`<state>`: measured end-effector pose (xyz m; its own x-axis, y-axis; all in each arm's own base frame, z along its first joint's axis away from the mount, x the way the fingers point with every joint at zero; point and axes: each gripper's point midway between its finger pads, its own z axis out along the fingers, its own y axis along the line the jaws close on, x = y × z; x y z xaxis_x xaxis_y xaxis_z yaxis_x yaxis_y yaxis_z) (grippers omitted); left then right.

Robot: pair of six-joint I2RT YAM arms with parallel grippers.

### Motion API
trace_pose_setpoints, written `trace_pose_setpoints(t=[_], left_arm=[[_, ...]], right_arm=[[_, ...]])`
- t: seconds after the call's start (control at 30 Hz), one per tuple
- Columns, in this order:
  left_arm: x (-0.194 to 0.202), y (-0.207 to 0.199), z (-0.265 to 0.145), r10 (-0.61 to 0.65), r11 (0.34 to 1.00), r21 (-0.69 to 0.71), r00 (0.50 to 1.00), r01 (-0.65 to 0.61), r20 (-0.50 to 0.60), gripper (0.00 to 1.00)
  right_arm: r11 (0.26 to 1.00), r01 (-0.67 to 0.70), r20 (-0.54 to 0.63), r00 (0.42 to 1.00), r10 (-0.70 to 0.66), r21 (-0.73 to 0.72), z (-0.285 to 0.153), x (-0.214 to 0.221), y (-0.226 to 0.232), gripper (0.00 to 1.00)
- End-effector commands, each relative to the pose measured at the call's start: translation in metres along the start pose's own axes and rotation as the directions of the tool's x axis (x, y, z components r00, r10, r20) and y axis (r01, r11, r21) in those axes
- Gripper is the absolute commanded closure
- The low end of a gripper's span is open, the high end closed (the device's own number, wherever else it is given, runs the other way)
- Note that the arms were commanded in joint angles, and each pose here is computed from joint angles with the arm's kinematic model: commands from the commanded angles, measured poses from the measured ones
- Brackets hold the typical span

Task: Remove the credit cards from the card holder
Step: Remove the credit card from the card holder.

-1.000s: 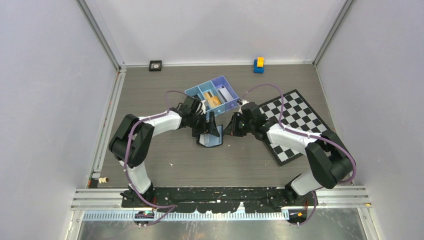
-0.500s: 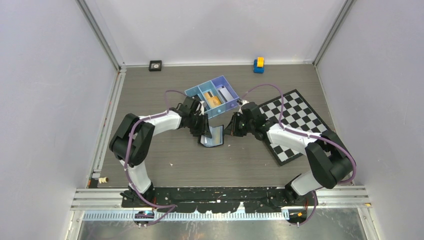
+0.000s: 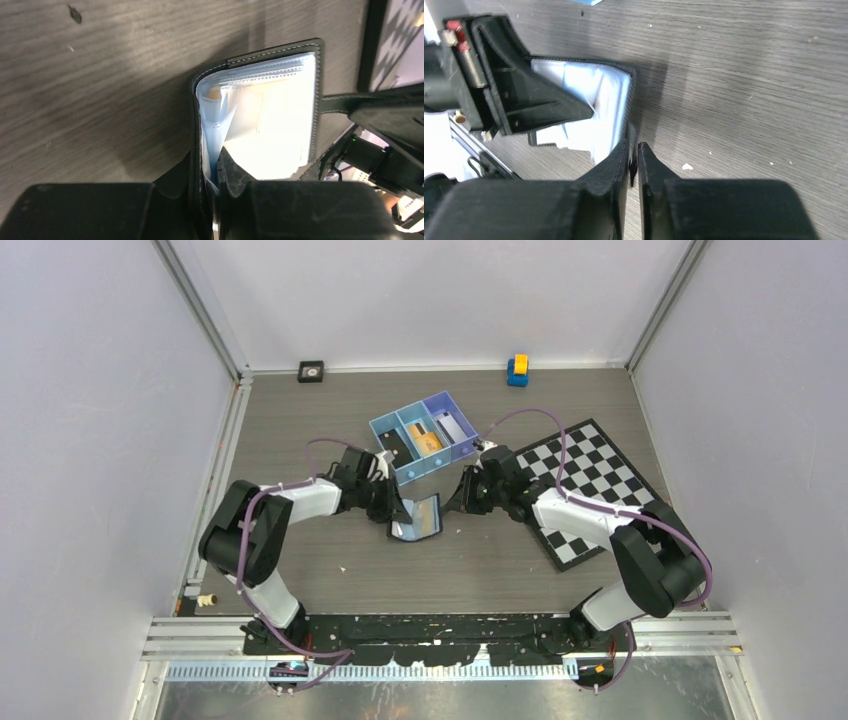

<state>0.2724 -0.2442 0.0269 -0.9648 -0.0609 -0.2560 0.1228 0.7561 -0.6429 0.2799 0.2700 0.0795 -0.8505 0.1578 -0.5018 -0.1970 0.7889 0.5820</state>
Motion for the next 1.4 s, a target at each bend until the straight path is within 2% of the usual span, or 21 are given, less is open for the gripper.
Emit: trace_pose_setpoints(t=[0.0,0.1,0.17,0.23,0.5,0.83,1.2,1.37], left_arm=[[-0.016,-0.038,-0.023,0.037,0.983,0.175,0.994,-0.055,0.102,0.86],[-0.021,-0.053,-0.034,0.049,0.965,0.25,0.987,-0.085,0.15,0.87],[-0.022,-0.06,-0.04,0.048,0.954,0.285,0.985,-0.095,0.169,0.87],[-0.023,-0.068,-0.047,0.056,0.943,0.311,0.98,-0.115,0.191,0.88],[-0.03,-0.088,-0.073,0.054,0.895,0.41,0.955,-0.175,0.29,0.89],[-0.037,-0.105,-0.094,-0.011,0.794,0.58,0.951,-0.18,0.31,0.89],[-0.04,-0.108,-0.112,-0.012,0.78,0.586,0.932,-0.218,0.362,0.89],[-0.041,-0.111,-0.119,-0.006,0.774,0.587,0.923,-0.239,0.385,0.89]], right_arm=[[1.0,-0.001,0.091,0.996,0.002,-0.012,-0.003,-0.027,0.011,0.7],[1.0,-0.014,0.108,0.994,0.017,-0.027,-0.005,-0.027,0.01,0.39],[0.998,-0.026,0.125,0.992,0.032,-0.052,-0.008,-0.03,0.013,0.27],[0.996,-0.046,0.135,0.989,0.056,-0.077,-0.011,-0.031,0.013,0.18],[0.965,-0.107,0.162,0.976,0.148,-0.24,-0.02,-0.041,0.024,0.14],[0.918,-0.066,0.184,0.972,0.148,-0.391,-0.036,-0.042,0.048,0.11],[0.953,-0.144,0.235,0.949,0.209,-0.265,-0.033,-0.05,0.014,0.1],[0.922,-0.133,0.201,0.955,0.217,-0.364,-0.035,-0.047,0.031,0.1]])
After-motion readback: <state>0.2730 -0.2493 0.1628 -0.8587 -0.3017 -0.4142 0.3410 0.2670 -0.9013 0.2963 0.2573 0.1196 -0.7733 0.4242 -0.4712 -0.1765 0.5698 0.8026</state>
